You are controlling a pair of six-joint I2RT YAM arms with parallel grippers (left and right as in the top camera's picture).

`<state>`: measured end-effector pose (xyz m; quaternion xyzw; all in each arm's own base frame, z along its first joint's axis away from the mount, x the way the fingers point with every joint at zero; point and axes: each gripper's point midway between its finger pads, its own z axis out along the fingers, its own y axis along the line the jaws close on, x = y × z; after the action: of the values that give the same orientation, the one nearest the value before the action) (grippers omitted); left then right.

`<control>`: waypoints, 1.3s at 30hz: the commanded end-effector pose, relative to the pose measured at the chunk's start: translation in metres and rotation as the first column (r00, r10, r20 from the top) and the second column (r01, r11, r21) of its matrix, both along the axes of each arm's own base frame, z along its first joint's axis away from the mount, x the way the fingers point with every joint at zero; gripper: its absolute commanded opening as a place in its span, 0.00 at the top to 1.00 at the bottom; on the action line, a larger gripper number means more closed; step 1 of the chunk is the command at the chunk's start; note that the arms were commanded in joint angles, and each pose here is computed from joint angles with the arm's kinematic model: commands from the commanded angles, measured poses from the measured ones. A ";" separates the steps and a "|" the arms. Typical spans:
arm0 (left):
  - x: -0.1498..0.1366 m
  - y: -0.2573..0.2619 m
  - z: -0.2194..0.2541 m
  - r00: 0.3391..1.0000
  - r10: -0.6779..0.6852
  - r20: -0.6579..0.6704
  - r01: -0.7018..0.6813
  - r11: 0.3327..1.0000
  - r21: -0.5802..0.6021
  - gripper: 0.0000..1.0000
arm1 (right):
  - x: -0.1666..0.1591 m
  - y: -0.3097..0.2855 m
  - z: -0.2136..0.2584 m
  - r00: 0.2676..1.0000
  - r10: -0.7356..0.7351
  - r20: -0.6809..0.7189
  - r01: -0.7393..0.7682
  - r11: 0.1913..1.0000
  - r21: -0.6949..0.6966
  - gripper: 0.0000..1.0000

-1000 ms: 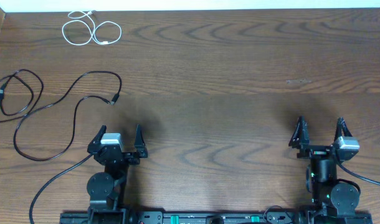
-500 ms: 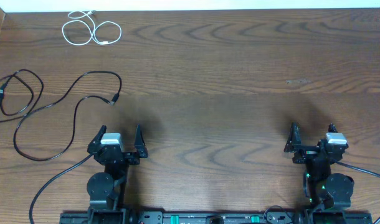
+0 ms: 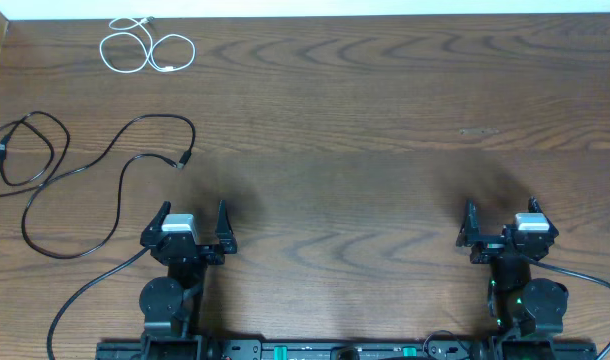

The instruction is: Untangle cables

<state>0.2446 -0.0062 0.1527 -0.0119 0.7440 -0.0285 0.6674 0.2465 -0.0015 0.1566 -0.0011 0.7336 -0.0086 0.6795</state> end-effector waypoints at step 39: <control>-0.001 0.001 -0.016 0.999 0.005 -0.046 -0.005 1.000 0.019 0.02 | 0.000 -0.003 0.000 1.000 -0.010 0.001 0.010 1.000 0.016 0.01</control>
<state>0.2446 -0.0062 0.1527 -0.0119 0.7440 -0.0285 0.6674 0.2465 -0.0039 0.1567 0.0042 0.7335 -0.0104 0.6796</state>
